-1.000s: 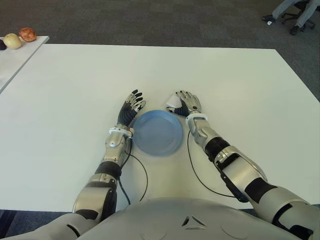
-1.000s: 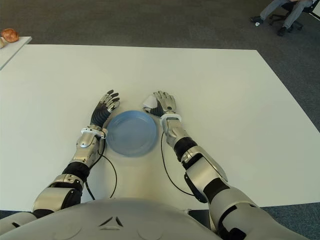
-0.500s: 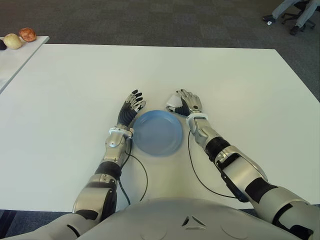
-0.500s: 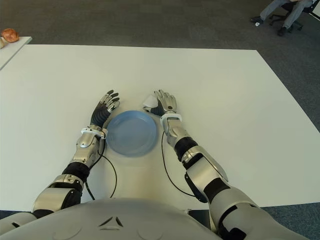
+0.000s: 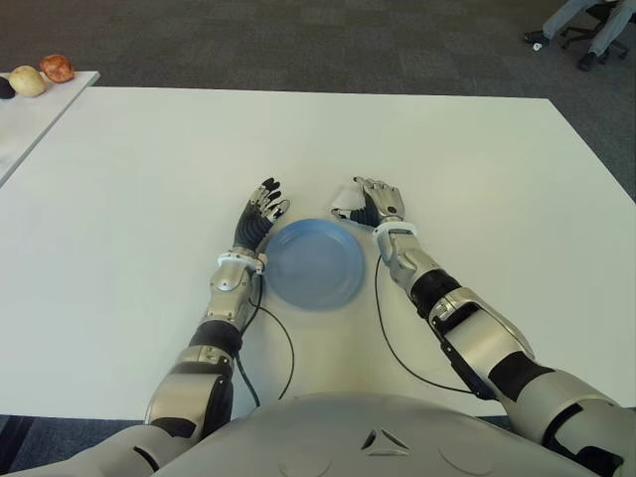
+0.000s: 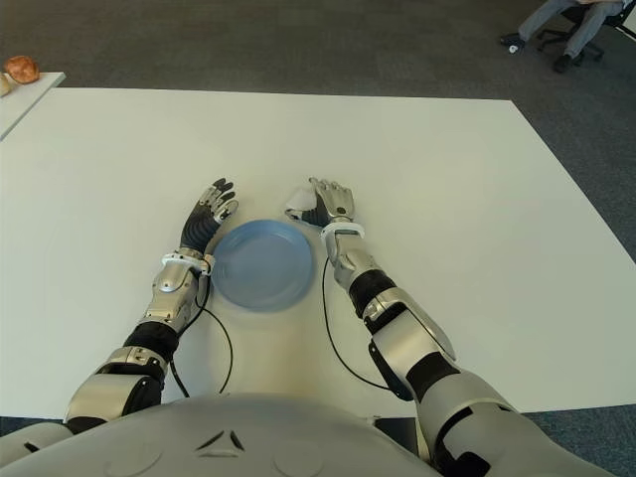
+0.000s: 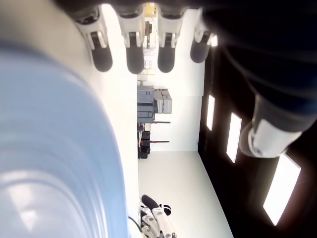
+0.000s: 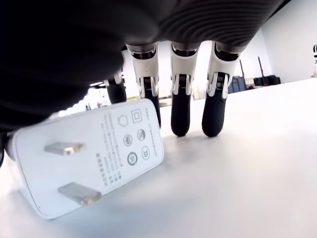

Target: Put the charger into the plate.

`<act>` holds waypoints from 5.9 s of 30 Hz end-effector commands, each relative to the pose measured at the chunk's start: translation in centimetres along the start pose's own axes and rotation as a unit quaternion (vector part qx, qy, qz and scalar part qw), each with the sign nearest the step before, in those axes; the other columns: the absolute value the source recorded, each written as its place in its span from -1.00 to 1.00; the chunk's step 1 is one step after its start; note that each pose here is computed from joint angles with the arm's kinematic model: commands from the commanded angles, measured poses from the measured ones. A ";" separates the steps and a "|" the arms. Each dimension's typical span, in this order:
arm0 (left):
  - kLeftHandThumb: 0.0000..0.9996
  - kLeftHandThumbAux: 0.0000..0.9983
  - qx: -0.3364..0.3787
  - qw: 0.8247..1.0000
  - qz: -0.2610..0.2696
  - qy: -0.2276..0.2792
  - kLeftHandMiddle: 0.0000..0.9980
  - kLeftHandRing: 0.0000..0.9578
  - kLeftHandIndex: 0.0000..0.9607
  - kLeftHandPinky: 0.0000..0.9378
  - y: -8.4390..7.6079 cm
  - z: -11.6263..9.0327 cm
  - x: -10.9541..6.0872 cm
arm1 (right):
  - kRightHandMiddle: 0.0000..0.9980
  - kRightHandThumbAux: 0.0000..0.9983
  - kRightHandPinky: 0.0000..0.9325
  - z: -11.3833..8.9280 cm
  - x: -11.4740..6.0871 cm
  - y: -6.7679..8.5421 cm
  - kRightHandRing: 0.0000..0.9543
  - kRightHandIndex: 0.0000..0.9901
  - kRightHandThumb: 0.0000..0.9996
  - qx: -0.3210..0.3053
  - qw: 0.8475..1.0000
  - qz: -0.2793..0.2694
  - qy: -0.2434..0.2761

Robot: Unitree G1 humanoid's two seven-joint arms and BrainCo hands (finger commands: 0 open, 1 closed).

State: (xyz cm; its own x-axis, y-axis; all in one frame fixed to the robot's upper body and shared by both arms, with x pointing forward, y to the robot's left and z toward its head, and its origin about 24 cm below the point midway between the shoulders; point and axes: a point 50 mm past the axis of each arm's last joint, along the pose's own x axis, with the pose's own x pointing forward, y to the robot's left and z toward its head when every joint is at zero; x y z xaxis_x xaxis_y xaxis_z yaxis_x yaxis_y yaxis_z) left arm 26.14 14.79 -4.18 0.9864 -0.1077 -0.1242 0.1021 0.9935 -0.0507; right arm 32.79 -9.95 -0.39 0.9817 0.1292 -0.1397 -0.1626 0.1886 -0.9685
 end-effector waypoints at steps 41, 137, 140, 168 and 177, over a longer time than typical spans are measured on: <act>-1.00 0.09 -0.015 0.996 0.028 0.084 -0.86 -0.86 -0.82 -0.79 0.1 -3.4 -2.3 | -0.09 0.31 0.15 -1.3 -0.7 2.2 0.03 -0.06 0.91 0.045 0.996 0.050 0.061; -1.00 0.09 -0.020 0.994 0.046 0.096 -0.78 -0.77 -0.84 -0.70 0.4 -3.8 -1.8 | 0.01 0.32 0.81 2.6 -5.3 -6.3 0.12 -0.23 0.91 0.117 0.986 -0.056 -0.106; -1.00 0.08 -0.018 0.994 0.048 0.095 -0.78 -0.77 -0.84 -0.71 0.5 -3.8 -1.8 | 0.01 0.32 0.81 2.8 -5.7 -6.1 0.12 -0.23 0.91 0.115 0.987 -0.045 -0.105; -1.00 0.08 -0.020 0.995 0.044 0.090 -0.81 -0.79 -0.88 -0.73 0.4 -3.5 -1.8 | 0.08 0.36 0.83 4.0 -8.2 -4.3 0.79 -0.20 0.71 0.127 0.987 0.004 -0.100; -1.00 0.08 -0.024 0.995 0.043 0.088 -0.82 -0.80 -0.89 -0.74 0.3 -3.5 -1.7 | 0.07 0.36 0.74 4.1 -8.5 -4.2 0.74 -0.20 0.70 0.165 0.978 0.017 -0.124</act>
State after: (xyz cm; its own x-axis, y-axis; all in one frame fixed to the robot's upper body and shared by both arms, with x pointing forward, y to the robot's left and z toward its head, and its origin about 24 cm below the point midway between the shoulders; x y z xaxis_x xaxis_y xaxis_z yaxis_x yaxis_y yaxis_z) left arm 26.74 15.23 -4.25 0.9915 -0.0355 -0.1253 0.0287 0.9980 -0.0558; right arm 25.09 -7.81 5.85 0.9359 0.3443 -0.0745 -0.2357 0.4550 -0.8588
